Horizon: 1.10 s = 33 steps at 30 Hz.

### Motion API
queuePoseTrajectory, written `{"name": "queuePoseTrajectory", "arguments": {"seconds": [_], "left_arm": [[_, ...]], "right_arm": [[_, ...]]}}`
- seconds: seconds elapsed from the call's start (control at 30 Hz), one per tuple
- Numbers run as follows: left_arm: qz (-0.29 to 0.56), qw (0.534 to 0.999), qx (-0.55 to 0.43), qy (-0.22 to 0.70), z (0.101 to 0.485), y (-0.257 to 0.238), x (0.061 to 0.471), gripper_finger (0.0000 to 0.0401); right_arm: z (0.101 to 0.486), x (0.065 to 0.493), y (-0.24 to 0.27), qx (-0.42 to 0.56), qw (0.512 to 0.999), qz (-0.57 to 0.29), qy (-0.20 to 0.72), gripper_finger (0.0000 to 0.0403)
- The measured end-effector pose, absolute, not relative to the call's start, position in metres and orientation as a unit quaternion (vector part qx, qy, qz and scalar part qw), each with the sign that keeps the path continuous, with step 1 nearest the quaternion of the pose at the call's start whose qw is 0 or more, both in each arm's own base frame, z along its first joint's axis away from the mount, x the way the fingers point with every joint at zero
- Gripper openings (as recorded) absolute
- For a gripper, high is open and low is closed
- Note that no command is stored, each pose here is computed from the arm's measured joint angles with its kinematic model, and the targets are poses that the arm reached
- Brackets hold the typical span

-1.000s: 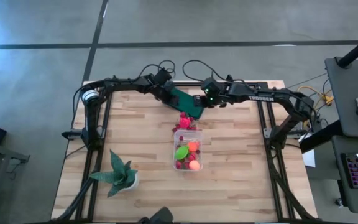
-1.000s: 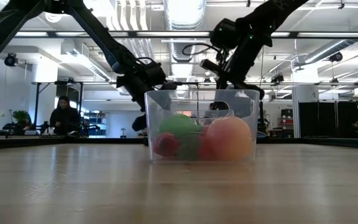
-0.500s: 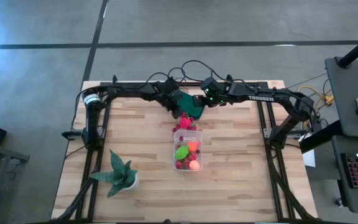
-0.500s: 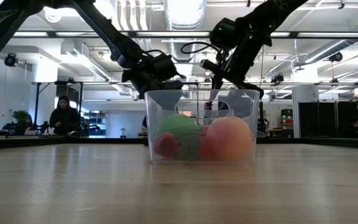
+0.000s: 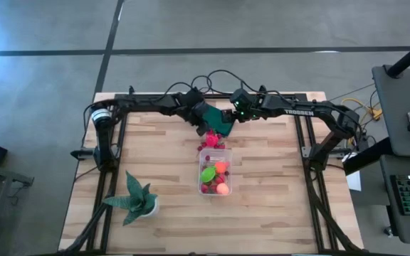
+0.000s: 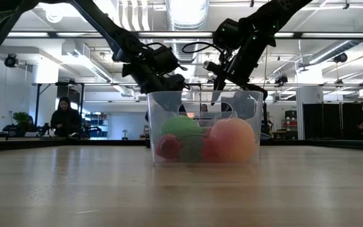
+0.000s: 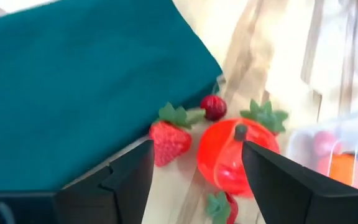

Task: Pick and placing Produce into tupperware
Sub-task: Put the red strawberry into the transparent bin

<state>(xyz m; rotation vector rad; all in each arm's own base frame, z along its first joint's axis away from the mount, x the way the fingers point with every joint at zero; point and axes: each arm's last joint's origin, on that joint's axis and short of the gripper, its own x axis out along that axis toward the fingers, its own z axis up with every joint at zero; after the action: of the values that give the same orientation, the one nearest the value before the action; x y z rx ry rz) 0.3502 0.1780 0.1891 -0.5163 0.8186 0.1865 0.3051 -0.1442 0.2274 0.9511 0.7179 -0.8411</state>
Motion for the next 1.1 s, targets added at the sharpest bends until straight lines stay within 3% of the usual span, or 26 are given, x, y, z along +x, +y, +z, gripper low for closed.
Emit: {"name": "queuePoseTrajectory", "arguments": {"seconds": [0.17, 0.43, 1.1], "left_arm": [[0.095, 0.880, -0.222, 0.408, 0.182, 0.170, 0.351, 0.0230], [0.091, 0.908, -0.090, 0.398, 0.181, 0.164, 0.360, 0.0230], [0.077, 0.895, -0.105, 0.426, 0.150, 0.162, 0.368, 0.0230]], "right_arm": [[0.227, 0.305, -0.144, 0.428, 0.749, -0.382, 0.331, 0.0213], [0.227, 0.305, -0.145, 0.413, 0.753, -0.390, 0.331, 0.0211], [0.227, 0.303, -0.145, 0.385, 0.761, -0.391, 0.345, 0.0210]]}}
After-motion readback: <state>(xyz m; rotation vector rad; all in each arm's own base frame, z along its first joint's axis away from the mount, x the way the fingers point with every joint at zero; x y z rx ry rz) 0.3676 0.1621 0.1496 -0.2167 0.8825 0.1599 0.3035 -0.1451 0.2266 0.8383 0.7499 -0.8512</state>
